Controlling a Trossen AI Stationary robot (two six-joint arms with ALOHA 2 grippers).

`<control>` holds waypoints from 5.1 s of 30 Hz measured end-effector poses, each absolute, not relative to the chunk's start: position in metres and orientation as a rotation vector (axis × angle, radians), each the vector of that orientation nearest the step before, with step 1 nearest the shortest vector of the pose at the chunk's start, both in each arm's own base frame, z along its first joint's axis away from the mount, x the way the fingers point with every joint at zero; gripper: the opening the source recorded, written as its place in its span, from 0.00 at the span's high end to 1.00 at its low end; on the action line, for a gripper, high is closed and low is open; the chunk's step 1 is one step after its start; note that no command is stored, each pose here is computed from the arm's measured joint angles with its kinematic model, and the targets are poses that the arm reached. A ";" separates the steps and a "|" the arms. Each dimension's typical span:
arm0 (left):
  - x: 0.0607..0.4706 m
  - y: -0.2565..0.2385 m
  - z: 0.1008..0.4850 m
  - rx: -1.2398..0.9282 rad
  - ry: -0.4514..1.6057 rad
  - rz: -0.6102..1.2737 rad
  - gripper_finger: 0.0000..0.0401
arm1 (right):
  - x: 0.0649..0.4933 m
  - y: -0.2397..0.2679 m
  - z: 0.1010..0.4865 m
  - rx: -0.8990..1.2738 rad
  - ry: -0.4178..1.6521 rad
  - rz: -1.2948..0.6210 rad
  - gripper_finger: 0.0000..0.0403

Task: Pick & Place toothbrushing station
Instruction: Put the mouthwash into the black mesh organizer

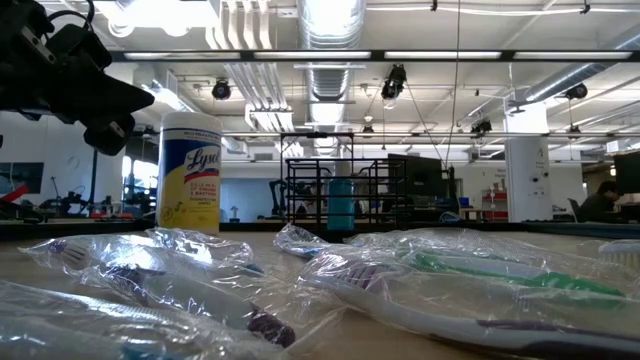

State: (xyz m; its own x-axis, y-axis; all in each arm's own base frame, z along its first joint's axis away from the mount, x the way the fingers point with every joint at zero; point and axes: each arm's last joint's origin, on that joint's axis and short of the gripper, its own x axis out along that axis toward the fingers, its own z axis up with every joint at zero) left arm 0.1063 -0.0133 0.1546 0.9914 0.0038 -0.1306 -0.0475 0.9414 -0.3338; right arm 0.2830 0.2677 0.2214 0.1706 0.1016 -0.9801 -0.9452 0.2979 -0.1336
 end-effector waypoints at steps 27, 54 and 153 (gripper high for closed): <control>0.106 -0.013 0.154 -0.342 0.136 0.027 0.97 | 0.284 0.263 0.212 -0.829 1.200 0.851 0.77; 0.110 -0.014 0.148 -0.342 0.205 0.041 0.97 | 0.233 0.124 0.380 -0.116 0.355 0.657 0.77; 0.111 -0.009 0.153 -0.239 0.129 0.207 0.97 | 0.322 -0.006 0.379 -0.366 1.129 0.029 0.77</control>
